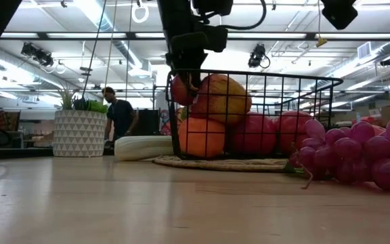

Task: Build produce basket
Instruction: Put the apple into the wire basket

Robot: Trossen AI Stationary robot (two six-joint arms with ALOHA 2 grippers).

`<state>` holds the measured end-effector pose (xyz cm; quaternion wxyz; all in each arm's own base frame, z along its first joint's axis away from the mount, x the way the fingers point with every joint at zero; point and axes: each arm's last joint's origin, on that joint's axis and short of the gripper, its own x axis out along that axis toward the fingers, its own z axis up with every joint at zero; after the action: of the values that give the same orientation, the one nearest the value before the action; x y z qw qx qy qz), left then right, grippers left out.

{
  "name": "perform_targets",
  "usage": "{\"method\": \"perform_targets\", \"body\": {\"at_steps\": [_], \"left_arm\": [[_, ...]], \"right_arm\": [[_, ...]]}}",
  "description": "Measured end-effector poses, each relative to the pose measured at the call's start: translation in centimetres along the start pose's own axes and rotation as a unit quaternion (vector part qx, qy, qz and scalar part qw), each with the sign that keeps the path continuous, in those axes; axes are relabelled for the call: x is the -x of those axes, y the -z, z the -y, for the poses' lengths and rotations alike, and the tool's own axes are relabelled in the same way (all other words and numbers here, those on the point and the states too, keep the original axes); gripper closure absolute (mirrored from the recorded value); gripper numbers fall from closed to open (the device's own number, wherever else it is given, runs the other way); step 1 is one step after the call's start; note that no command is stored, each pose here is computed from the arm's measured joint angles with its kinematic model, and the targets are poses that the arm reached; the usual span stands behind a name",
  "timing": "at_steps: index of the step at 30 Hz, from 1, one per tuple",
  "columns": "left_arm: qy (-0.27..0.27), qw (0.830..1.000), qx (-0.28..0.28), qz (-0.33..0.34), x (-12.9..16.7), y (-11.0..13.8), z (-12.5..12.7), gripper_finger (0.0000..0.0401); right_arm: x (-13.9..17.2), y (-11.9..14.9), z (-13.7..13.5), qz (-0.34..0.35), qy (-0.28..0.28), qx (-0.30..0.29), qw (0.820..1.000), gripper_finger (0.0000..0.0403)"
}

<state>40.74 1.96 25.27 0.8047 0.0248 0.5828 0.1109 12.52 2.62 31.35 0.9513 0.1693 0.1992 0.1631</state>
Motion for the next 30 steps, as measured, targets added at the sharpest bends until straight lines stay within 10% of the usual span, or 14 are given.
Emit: {"method": "perform_targets", "body": {"at_steps": [16, 30], "left_arm": [[-0.014, 0.997, -0.024, 0.072, 0.2, -1.4, 0.3, 0.0082], [-0.069, 0.992, -0.063, 0.080, 0.7, -1.3, 2.2, 0.0002]], "right_arm": [[0.0, -0.2, -0.1, 0.010, -0.004, -0.012, 1.000, 0.0003], [0.0, -0.3, -0.1, 0.015, -0.005, -0.010, 1.000, 0.0003]]}}
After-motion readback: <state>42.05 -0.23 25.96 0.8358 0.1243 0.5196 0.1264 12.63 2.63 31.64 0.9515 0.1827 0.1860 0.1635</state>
